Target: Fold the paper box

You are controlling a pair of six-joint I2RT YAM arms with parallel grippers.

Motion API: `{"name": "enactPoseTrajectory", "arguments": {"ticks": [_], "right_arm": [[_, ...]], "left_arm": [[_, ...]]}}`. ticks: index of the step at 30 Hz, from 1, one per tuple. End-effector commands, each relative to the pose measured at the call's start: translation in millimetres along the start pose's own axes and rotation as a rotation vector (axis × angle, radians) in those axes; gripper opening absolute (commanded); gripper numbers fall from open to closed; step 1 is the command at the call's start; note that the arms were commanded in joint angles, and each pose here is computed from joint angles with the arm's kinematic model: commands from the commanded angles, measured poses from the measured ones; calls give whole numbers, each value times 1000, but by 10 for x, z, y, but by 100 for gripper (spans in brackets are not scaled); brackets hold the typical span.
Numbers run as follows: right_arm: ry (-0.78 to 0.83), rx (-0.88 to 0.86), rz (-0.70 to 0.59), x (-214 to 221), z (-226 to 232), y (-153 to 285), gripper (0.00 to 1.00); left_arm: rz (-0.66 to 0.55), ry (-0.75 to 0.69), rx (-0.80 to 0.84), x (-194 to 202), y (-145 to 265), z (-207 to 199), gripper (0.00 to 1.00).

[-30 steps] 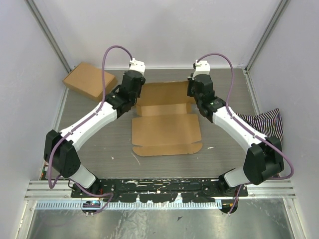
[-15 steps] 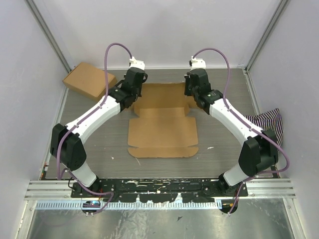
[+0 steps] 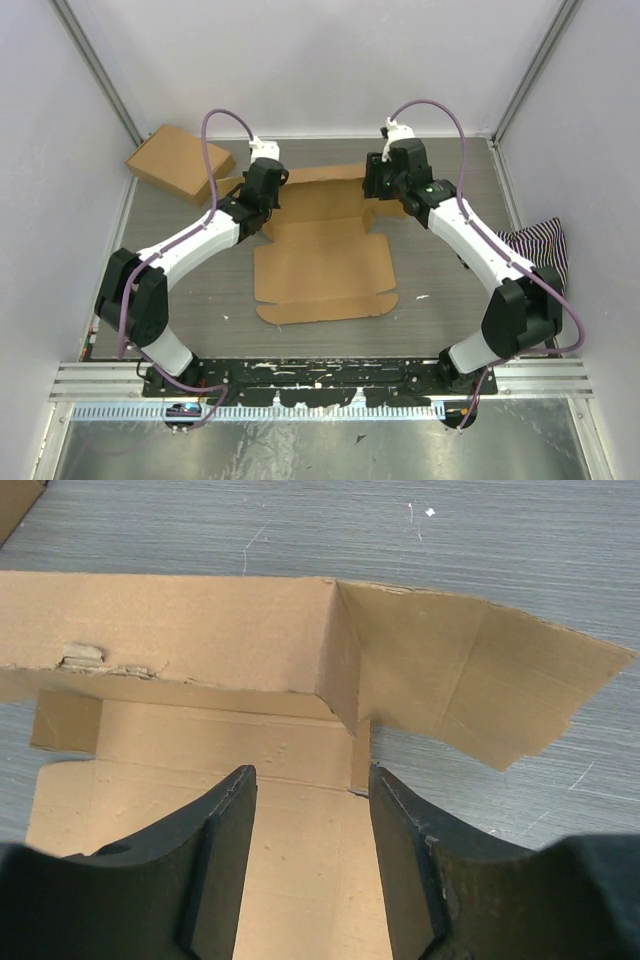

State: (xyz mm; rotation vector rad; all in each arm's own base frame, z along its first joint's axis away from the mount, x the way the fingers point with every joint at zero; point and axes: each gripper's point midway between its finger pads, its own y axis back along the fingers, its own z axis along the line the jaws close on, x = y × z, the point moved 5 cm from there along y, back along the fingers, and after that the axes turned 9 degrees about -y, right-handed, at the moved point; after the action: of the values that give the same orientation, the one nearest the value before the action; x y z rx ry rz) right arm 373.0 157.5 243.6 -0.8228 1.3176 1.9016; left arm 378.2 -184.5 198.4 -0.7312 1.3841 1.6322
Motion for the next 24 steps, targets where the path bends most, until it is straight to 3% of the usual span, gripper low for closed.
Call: {"name": "enactPoseTrajectory", "arguments": {"ticks": [1,7,11,17,24], "right_arm": [[-30,-61,-115,-330,-86,379,55],[-163,135,-250,-534,-894,506,54],[-214,250,-238,-390,-1389,297,51],[-156,171,-128,-193,-1532,-246,48],[-124,173,-114,-204,-1749,-616,44]], "left_arm": [[-78,75,13,-113,27,0,6],[-118,90,11,-58,34,17,6],[-123,92,7,-15,16,32,6],[-107,82,10,0,-11,14,6],[-94,71,8,-16,-6,17,6]]}}
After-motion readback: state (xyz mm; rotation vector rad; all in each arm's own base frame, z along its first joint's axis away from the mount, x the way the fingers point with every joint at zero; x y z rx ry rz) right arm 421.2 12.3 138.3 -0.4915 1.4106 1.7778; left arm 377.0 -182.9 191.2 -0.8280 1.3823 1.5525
